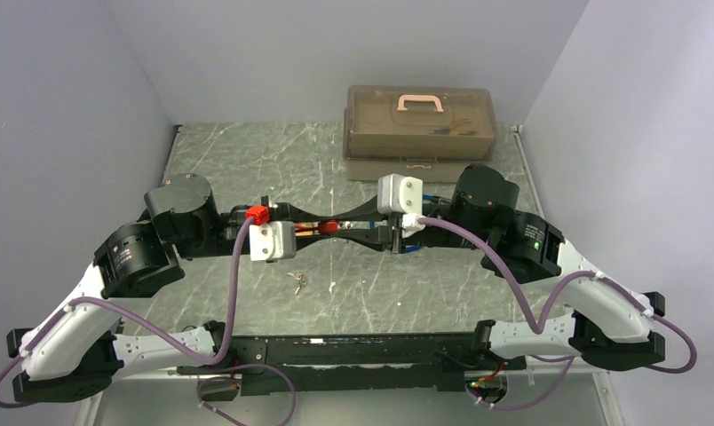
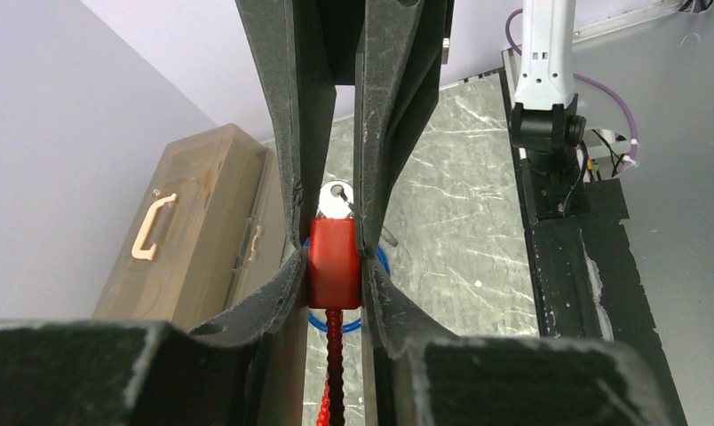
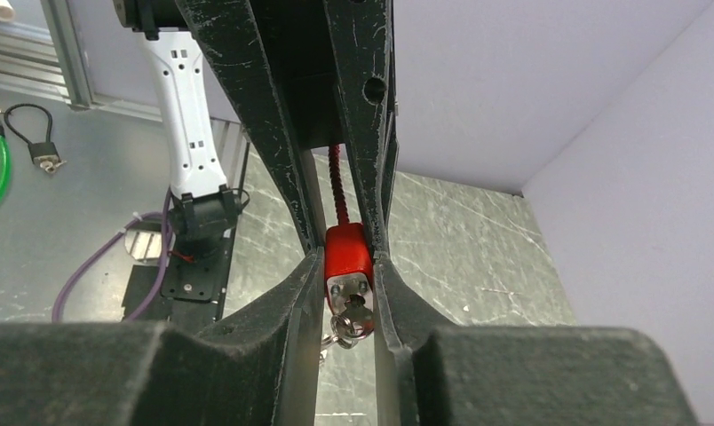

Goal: Unlock with the key

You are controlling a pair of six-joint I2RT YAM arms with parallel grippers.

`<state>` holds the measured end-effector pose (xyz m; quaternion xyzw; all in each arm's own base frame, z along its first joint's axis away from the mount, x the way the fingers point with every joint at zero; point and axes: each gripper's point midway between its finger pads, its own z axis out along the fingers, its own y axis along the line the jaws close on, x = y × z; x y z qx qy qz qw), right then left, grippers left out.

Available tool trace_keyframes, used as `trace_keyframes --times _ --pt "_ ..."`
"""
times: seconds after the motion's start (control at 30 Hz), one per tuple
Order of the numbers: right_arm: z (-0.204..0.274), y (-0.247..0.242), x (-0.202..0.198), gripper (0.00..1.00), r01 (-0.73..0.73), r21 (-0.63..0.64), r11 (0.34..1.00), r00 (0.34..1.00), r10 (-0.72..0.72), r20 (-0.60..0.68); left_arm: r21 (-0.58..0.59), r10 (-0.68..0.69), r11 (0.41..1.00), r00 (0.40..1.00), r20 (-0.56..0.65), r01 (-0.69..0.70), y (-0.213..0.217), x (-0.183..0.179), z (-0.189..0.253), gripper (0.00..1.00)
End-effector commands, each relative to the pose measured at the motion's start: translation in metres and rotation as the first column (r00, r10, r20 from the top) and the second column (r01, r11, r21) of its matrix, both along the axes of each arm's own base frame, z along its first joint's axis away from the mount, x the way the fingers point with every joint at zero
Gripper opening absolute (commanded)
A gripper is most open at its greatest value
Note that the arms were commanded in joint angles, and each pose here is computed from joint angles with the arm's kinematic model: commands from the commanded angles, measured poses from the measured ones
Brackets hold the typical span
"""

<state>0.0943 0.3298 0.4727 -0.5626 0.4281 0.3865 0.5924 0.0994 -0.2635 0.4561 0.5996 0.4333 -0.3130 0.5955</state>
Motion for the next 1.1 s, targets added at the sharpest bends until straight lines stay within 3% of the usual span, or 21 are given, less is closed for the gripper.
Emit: trace_keyframes --times 0.0,0.1,0.17,0.2,0.37,0.47,0.63,0.8,1.0,1.03,1.07 --pt "0.015 -0.010 0.007 0.00 0.068 0.025 0.997 0.998 -0.068 0.001 -0.098 0.058 0.994 0.997 0.058 -0.053 0.007 0.008 0.029 0.26" --pt "0.022 -0.016 0.008 0.00 0.089 0.052 0.995 0.996 -0.089 -0.014 -0.066 0.105 0.993 0.992 0.064 -0.100 0.011 0.017 0.022 0.74" --pt "0.029 -0.021 0.006 0.00 0.092 0.073 0.993 0.996 -0.091 -0.020 -0.035 0.126 0.992 0.989 0.073 -0.124 0.015 0.021 0.015 0.94" --pt "0.031 -0.022 0.005 0.00 0.094 0.080 0.992 0.995 -0.092 -0.021 -0.011 0.134 0.991 0.988 0.074 -0.134 0.018 0.022 0.010 0.98" --pt "0.036 -0.026 0.002 0.00 0.089 0.102 0.991 0.995 -0.085 -0.043 0.065 0.144 0.987 0.988 0.062 -0.148 0.025 0.026 -0.015 0.99" --pt "0.036 -0.024 0.000 0.00 0.080 0.102 0.992 0.996 -0.075 -0.057 0.079 0.168 0.981 0.982 0.086 -0.175 0.028 0.032 -0.022 0.93" --pt "0.038 -0.017 -0.007 0.00 0.033 0.128 0.991 0.997 -0.023 -0.079 0.080 0.151 0.984 0.984 0.099 -0.159 0.024 0.033 -0.020 0.70" --pt "0.029 -0.003 -0.010 0.00 -0.006 0.129 0.992 0.994 0.020 -0.108 0.059 0.093 0.993 0.993 0.078 -0.097 0.016 0.024 -0.008 0.30" --pt "0.017 -0.001 -0.001 0.00 0.034 0.103 0.994 0.994 -0.023 -0.111 0.047 0.055 0.997 0.997 0.045 -0.057 0.018 0.015 -0.004 0.02" --pt "0.013 -0.001 0.004 0.05 0.057 0.087 0.995 0.992 -0.047 -0.114 0.038 0.060 0.997 0.997 0.041 -0.062 0.019 0.015 -0.001 0.00" --pt "0.009 -0.001 0.005 0.17 0.067 0.075 0.995 0.992 -0.058 -0.112 0.030 0.063 0.997 0.997 0.040 -0.065 0.021 0.016 0.002 0.00"
